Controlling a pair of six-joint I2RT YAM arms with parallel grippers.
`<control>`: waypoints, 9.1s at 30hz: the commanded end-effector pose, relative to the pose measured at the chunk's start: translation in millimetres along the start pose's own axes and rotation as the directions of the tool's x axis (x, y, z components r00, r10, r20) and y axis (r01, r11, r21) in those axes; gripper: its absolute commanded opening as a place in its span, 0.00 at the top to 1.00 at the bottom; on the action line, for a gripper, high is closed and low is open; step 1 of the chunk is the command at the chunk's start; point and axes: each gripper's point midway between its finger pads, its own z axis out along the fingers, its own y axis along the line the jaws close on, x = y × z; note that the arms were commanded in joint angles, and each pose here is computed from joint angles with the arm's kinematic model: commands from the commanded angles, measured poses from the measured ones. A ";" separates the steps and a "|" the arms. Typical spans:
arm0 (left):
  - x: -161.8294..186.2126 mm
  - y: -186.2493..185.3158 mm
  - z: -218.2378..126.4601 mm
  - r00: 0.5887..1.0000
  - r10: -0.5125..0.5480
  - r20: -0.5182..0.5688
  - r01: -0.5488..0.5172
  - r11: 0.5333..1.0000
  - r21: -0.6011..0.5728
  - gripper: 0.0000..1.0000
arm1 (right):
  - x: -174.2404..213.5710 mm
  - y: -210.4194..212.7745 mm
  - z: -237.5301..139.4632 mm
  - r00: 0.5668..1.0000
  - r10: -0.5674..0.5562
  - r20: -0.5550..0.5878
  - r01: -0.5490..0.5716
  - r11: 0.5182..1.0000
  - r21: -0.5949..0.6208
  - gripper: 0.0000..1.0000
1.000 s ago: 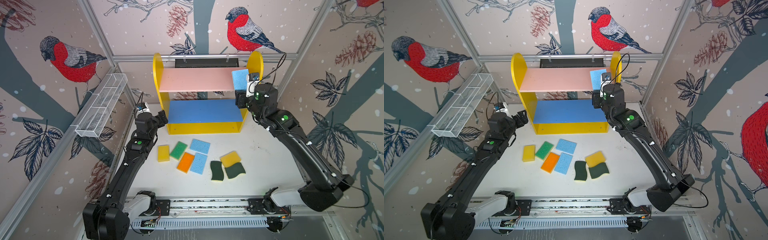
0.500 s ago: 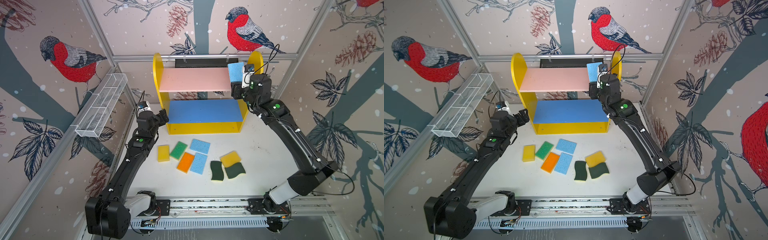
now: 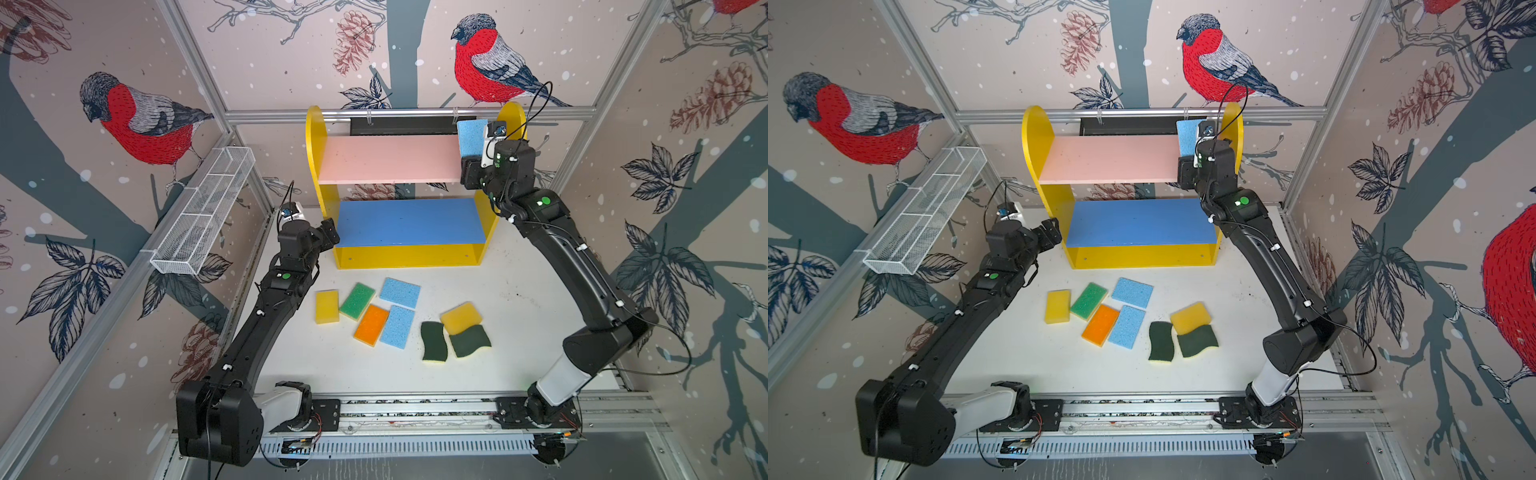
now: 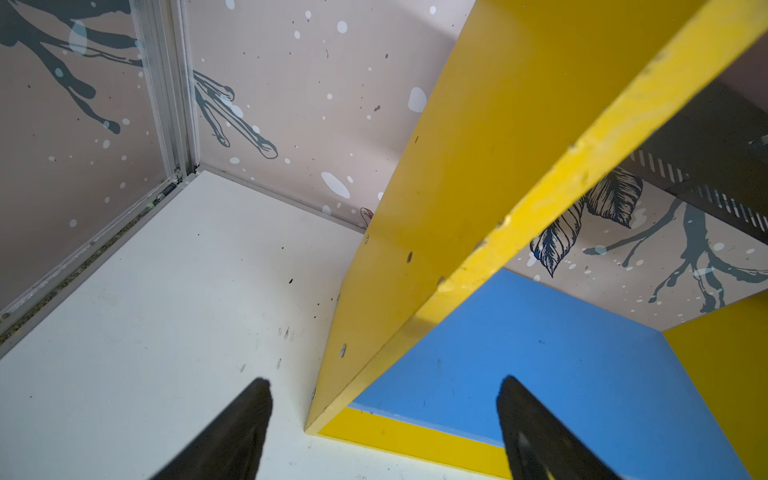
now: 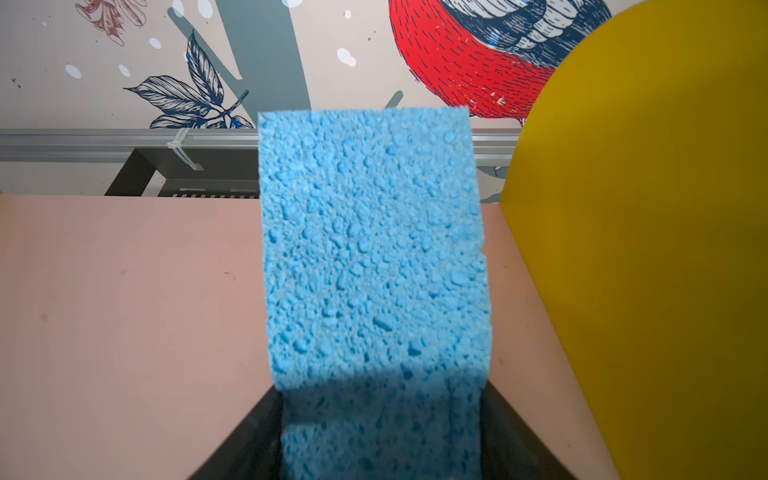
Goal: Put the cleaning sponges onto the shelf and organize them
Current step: 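Lower the sponge onto the pink shelf and open the right gripper, then withdraw the right gripper from the shelf while the left gripper reaches toward the sponges, then move the left gripper over the second light-blue sponge beside the orange one, then lower the left gripper and close it on the light-blue sponge's end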
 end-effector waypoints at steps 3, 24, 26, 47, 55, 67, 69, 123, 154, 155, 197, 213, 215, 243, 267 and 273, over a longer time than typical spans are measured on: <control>-9.2 -5.0 2.4 0.999 -0.013 0.035 0.012 1.000 0.022 0.15 | -3.9 -4.7 7.3 0.999 0.030 0.012 -0.030 0.999 0.039 0.32; 0.4 -1.6 6.6 1.000 -0.018 0.007 0.018 1.000 0.011 0.14 | 10.2 -6.0 16.2 0.997 0.042 -0.070 -0.038 0.997 0.062 0.26; 3.0 -0.5 6.9 1.000 -0.021 0.003 0.021 1.000 0.009 0.14 | 10.5 -6.2 16.3 0.997 0.042 -0.071 -0.038 0.997 0.064 0.26; 10.1 -0.4 10.1 1.000 -0.006 -0.029 0.006 1.000 0.011 0.13 | 6.5 -4.0 18.6 0.994 0.073 -0.079 -0.068 0.995 0.069 0.13; 12.4 -1.6 11.4 0.999 -0.016 -0.040 0.017 1.000 0.018 0.13 | 0.0 -0.9 8.6 0.997 0.054 -0.060 -0.051 0.998 0.042 0.12; 12.9 -1.0 4.8 0.999 -0.005 -0.046 0.006 1.000 0.019 0.14 | -18.1 -0.7 -23.7 0.998 0.056 -0.002 -0.056 0.998 0.010 0.09; 17.0 0.5 3.4 0.999 0.000 -0.054 0.001 1.000 0.019 0.14 | -19.9 0.4 -30.3 0.999 0.051 0.004 -0.051 0.999 0.002 0.08; 233.9 -80.5 -79.6 0.760 0.287 -0.582 -0.186 0.956 0.229 0.16 | 249.3 -27.4 -69.2 0.860 0.281 -0.425 -0.336 0.940 -0.057 0.01; 347.9 -85.7 -143.3 0.555 0.369 -0.746 -0.176 0.928 0.328 0.16 | 297.5 -15.1 -69.9 0.807 0.307 -0.505 -0.390 0.919 -0.065 0.01; 349.9 -84.1 -142.4 0.551 0.366 -0.749 -0.181 0.929 0.321 0.16 | 298.5 -15.6 -70.2 0.807 0.304 -0.506 -0.387 0.920 -0.064 0.01; 377.8 -66.9 -125.6 0.435 0.422 -0.795 -0.362 0.891 0.275 0.08 | 308.1 -21.6 -75.0 0.817 0.280 -0.504 -0.354 0.933 -0.057 0.00; 392.0 -55.5 -126.6 0.359 0.453 -0.816 -0.523 0.822 0.226 0.13 | 311.2 -24.8 -78.7 0.826 0.265 -0.497 -0.337 0.940 -0.059 0.01; 393.4 -54.2 -126.2 0.357 0.445 -0.821 -0.529 0.821 0.215 0.13 | 311.3 -25.4 -79.2 0.827 0.267 -0.495 -0.338 0.939 -0.058 0.01; 402.1 -36.3 -126.0 0.339 0.429 -0.837 -0.565 0.804 0.183 0.21 | 303.0 -26.0 -80.4 0.838 0.262 -0.479 -0.336 0.939 -0.073 0.00; 367.3 -31.5 -133.2 0.376 0.454 -0.808 -0.555 0.809 0.196 0.39 | 296.2 -22.4 -80.7 0.844 0.246 -0.476 -0.330 0.939 -0.100 0.01; 331.2 -46.6 -132.7 0.449 0.463 -0.764 -0.541 0.821 0.179 0.38 | 294.7 -20.5 -80.0 0.845 0.243 -0.476 -0.332 0.937 -0.111 0.01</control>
